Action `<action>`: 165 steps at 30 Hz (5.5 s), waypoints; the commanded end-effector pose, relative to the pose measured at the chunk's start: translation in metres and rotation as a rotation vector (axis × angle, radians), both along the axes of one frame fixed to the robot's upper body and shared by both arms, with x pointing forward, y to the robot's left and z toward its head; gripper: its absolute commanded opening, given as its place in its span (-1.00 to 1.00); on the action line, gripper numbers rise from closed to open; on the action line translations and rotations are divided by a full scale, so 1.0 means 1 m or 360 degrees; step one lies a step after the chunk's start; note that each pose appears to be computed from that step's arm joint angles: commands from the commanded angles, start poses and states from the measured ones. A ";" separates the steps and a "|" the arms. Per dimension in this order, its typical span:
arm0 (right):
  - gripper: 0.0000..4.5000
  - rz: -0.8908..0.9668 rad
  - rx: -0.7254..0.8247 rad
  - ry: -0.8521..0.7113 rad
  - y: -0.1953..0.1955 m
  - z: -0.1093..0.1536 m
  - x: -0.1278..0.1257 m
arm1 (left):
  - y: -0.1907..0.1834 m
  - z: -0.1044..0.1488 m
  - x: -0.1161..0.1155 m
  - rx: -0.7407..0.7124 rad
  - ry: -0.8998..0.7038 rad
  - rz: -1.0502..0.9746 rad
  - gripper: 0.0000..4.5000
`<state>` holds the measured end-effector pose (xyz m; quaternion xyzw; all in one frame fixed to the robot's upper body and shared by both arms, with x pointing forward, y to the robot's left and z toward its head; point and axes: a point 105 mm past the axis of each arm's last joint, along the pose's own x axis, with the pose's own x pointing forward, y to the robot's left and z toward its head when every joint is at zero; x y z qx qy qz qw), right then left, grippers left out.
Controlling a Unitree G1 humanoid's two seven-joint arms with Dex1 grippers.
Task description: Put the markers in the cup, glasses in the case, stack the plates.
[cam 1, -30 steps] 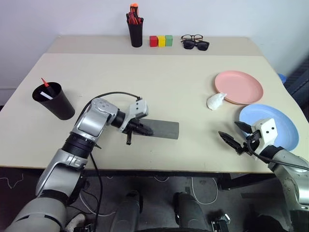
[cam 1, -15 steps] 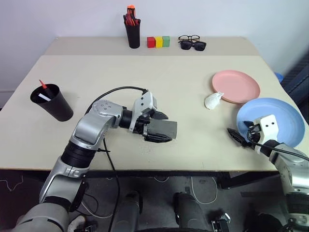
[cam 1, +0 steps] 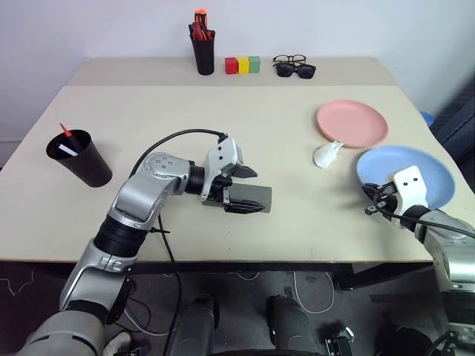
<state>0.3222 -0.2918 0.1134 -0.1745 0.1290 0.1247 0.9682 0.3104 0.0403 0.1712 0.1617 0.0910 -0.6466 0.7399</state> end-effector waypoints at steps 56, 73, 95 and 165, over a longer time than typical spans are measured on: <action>0.30 0.0199 -0.0043 -0.0732 0.046 0.122 0.121 | 0.020 0.000 -0.005 -0.0167 0.0039 0.0447 1.00; 0.30 0.0024 0.0017 -0.0295 0.067 0.059 0.136 | 0.020 -0.001 -0.007 -0.0181 0.0036 0.0479 1.00; 0.30 -0.0159 -0.0120 -0.0221 0.040 0.052 0.139 | 0.025 -0.006 -0.013 -0.0182 0.0060 0.0566 1.00; 0.51 0.0013 -0.0581 -0.0372 0.037 0.073 0.106 | 0.026 -0.014 -0.010 -0.0192 0.0076 0.0572 1.00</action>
